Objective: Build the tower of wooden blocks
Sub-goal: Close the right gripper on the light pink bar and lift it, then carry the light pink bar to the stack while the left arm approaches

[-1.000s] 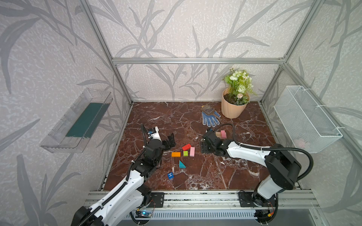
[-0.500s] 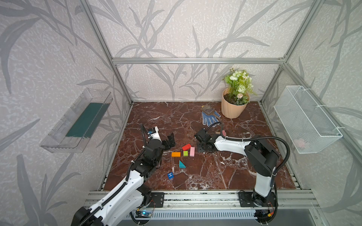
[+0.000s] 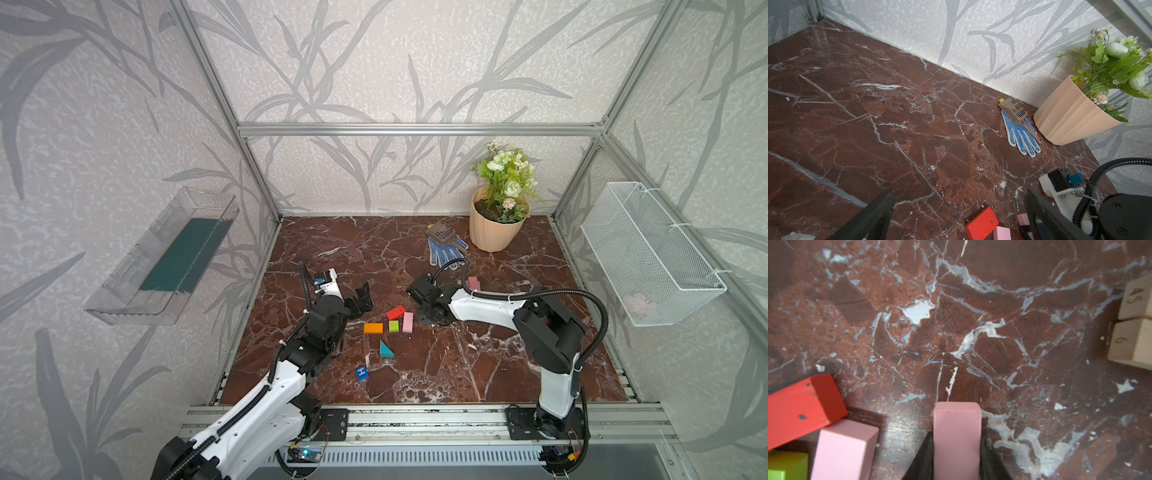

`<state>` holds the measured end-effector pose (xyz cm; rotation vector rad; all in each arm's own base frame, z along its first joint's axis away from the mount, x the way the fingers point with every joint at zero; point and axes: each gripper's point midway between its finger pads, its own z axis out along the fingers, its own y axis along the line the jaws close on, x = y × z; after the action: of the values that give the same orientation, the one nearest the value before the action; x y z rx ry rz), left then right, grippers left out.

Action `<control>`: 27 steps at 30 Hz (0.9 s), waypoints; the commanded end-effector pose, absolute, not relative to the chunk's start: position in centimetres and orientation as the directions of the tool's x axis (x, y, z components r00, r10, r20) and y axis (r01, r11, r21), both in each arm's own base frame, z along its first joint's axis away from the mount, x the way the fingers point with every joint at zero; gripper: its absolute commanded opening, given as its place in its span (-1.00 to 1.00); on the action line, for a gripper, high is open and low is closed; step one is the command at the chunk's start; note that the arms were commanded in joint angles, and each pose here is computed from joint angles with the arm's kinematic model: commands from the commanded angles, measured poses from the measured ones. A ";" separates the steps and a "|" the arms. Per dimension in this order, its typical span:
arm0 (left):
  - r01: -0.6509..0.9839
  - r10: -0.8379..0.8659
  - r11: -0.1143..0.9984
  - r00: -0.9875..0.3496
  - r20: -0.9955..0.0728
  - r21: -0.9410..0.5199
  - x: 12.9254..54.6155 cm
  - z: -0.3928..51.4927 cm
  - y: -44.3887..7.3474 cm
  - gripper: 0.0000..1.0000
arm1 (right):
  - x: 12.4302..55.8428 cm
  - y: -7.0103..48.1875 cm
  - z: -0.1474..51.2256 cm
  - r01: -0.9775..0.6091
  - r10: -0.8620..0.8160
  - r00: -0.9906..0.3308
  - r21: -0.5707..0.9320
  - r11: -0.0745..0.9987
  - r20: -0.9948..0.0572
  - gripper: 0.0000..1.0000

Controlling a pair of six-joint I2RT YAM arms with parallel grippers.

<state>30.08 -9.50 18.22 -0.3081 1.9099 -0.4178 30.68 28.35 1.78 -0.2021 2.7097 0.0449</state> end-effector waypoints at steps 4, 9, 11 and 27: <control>-0.015 -0.400 0.904 -0.382 -0.833 -0.428 30.3 18.2 -9.8 0.98 | 30.2 27.8 2.7 -0.152 -0.149 -0.900 -0.026 0.988 -0.409 -0.56; 0.012 -0.386 0.904 -0.414 -0.824 -0.428 30.6 17.9 -10.7 0.99 | 30.2 27.6 4.4 -0.154 -0.140 -0.883 -0.004 0.988 -0.448 -0.58; 0.027 -0.379 0.901 -0.433 -0.818 -0.432 30.8 17.7 -11.2 0.99 | 30.4 27.0 5.4 -0.142 -0.137 -0.871 -0.024 0.990 -0.472 -0.58; 0.165 -0.289 0.873 -0.582 -0.760 -0.459 32.0 16.5 -15.9 0.96 | 32.9 21.8 11.8 -0.105 -0.119 -0.797 -0.059 0.993 -0.592 -0.66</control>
<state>31.56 -14.58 15.44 -0.1480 2.1093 -0.5613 32.49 23.18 11.66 -0.1366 2.5113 0.0156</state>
